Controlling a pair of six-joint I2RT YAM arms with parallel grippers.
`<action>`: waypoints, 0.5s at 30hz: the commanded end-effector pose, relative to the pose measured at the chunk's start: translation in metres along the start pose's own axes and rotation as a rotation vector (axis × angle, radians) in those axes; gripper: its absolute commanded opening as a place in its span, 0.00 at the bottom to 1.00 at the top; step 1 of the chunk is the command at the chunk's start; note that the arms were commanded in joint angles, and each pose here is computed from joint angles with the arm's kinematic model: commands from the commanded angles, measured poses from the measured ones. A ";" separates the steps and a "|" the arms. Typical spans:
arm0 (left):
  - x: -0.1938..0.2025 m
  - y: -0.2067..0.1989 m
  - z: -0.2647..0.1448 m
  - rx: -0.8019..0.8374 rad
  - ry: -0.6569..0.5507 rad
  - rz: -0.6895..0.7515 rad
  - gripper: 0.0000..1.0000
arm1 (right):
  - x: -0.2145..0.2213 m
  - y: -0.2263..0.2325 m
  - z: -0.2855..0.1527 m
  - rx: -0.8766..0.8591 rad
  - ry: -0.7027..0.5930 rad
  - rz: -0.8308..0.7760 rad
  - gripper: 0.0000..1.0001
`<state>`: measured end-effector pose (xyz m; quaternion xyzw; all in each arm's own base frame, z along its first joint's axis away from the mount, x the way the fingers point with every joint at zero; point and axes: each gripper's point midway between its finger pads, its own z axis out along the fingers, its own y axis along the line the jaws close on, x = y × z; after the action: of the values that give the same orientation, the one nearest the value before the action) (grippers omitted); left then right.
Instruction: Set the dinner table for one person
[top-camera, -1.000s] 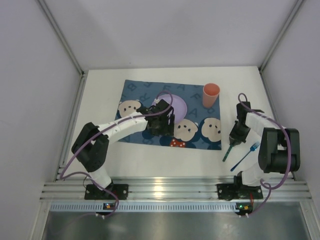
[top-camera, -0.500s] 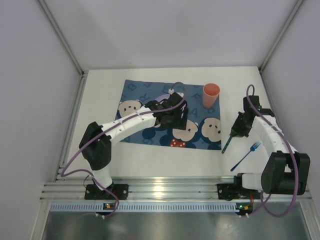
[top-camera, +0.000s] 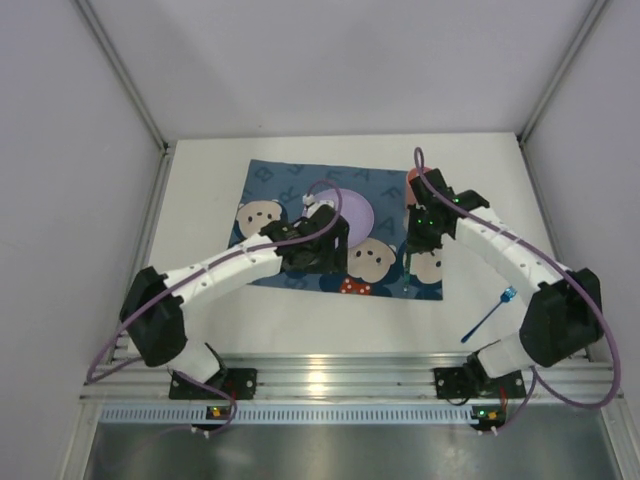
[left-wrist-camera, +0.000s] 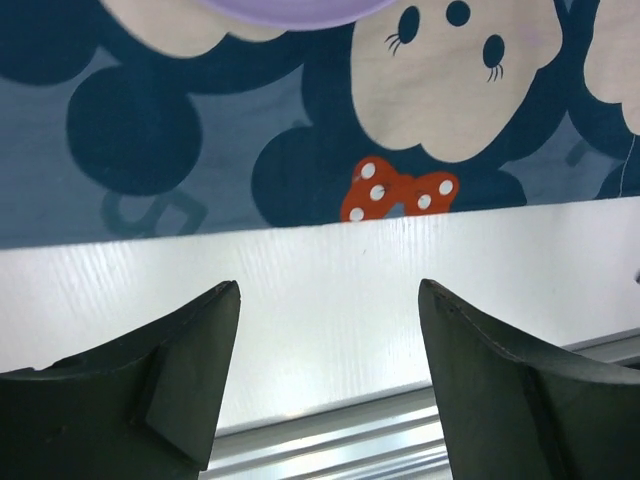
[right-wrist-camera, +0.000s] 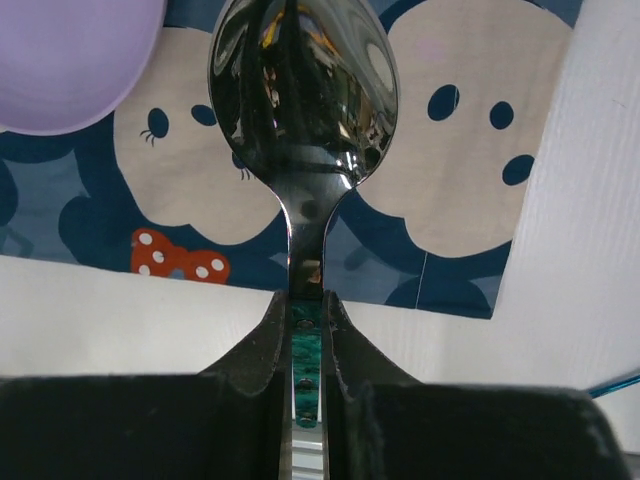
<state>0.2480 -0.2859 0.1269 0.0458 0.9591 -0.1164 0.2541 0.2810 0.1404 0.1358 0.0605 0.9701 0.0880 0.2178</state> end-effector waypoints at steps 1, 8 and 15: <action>-0.004 0.020 -0.034 -0.010 -0.086 -0.108 0.77 | -0.018 0.011 0.014 0.027 -0.026 -0.040 0.00; 0.018 0.059 -0.065 -0.035 -0.135 -0.217 0.78 | -0.030 0.021 0.068 0.075 0.055 -0.080 0.00; 0.030 0.081 -0.076 -0.080 -0.153 -0.252 0.78 | -0.050 0.034 0.097 0.088 0.065 -0.097 0.00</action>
<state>0.1993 -0.2010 0.1586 -0.0700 0.9425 -0.1260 0.3016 0.3420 0.1669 0.0621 0.0291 0.9887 0.0260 0.1447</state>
